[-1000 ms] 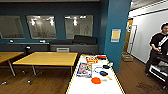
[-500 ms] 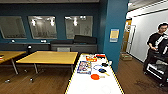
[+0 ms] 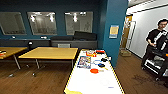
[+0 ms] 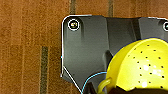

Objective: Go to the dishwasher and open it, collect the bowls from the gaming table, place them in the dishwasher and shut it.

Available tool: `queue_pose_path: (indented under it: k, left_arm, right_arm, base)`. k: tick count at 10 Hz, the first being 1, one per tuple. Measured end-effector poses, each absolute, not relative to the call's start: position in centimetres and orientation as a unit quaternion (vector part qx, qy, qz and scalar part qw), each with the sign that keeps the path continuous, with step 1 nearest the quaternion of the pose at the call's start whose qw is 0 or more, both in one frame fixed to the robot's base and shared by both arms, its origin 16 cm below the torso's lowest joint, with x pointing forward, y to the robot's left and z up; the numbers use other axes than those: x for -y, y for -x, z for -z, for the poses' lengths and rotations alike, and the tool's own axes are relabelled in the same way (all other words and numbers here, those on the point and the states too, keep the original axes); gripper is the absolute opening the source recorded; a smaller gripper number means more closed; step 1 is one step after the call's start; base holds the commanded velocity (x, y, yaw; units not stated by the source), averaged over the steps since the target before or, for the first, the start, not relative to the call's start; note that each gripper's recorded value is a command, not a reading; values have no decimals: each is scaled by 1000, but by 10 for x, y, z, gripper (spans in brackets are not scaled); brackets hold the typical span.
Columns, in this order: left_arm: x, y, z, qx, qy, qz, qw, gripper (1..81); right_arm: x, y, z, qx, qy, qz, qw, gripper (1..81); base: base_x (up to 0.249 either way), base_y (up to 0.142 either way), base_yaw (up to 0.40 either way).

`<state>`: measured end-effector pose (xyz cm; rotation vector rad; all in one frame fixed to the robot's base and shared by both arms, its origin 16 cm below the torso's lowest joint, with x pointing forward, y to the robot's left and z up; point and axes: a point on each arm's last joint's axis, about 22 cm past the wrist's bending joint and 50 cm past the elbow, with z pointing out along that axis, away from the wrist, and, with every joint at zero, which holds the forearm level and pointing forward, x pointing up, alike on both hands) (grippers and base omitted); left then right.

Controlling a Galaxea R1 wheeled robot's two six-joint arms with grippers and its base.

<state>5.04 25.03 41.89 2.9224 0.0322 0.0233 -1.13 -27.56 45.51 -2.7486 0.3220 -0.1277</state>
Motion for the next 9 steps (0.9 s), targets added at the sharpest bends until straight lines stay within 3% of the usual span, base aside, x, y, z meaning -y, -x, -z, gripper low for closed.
queue_pose_path:
  k: [9]
  left_arm:
    - [-246, -44, -418, -10, -994, -5, 112, 10]
  right_arm:
    - [268, 10, -451, -107, 976, 47, 184, 10]
  base:
    - [-178, 0, 0]
